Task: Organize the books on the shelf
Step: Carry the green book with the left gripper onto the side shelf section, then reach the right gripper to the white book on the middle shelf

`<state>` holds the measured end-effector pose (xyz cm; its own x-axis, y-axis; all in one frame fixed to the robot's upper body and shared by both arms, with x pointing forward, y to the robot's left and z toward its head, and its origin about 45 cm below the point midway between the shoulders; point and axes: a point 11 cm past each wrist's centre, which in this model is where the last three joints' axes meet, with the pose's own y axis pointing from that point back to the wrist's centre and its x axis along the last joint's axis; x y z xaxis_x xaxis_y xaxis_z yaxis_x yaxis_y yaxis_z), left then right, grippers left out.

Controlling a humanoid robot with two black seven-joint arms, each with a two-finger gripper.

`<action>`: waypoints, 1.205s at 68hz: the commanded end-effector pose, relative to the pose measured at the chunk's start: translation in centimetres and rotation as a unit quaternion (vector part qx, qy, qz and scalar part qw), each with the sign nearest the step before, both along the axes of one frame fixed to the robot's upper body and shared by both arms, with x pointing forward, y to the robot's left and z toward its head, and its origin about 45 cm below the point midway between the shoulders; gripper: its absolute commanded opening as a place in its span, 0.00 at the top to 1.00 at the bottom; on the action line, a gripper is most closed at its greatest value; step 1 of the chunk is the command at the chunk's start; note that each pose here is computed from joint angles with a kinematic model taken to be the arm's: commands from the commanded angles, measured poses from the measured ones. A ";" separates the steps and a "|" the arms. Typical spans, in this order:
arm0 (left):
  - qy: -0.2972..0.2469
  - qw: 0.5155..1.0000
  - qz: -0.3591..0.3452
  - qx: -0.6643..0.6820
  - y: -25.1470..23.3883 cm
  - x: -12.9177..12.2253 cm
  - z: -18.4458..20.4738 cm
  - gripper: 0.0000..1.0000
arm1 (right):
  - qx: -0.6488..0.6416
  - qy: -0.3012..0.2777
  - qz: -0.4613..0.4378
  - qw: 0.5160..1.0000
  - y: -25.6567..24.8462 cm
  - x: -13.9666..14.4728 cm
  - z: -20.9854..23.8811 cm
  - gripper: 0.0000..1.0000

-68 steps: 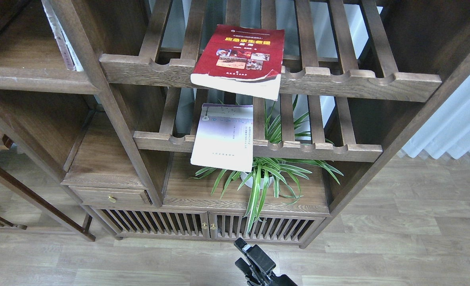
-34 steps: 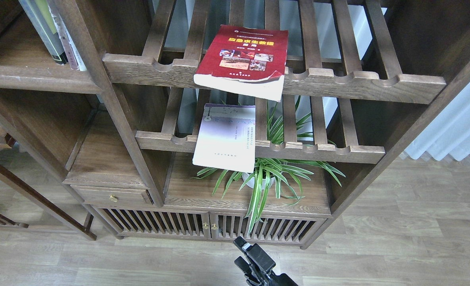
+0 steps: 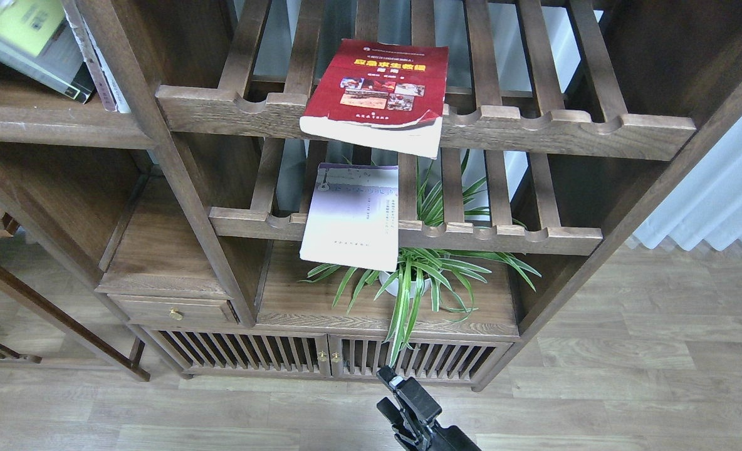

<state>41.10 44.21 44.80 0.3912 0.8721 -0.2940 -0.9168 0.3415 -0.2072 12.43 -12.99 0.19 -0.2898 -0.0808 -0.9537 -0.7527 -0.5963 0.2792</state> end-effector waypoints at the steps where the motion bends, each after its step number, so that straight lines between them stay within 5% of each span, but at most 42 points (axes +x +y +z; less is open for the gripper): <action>1: 0.002 1.000 -0.013 -0.007 -0.5 -1.3 -1.2 0.34 | 0.000 -0.001 -0.006 1.000 -0.2 0.2 0.0 0.01; 19: 0.022 1.000 0.001 -0.017 0.9 -5.8 -5.2 0.30 | 0.006 -0.004 -0.014 1.000 -0.3 0.6 0.4 0.01; 36: 0.070 0.995 -0.014 -0.068 -0.1 -10.4 -10.8 0.16 | 0.017 -0.015 -0.020 1.000 -0.2 1.3 1.2 0.01; 82: 0.203 0.961 0.034 -0.184 -0.9 -17.2 -23.6 0.11 | 0.051 -0.093 -0.048 0.993 -0.4 5.8 5.7 0.01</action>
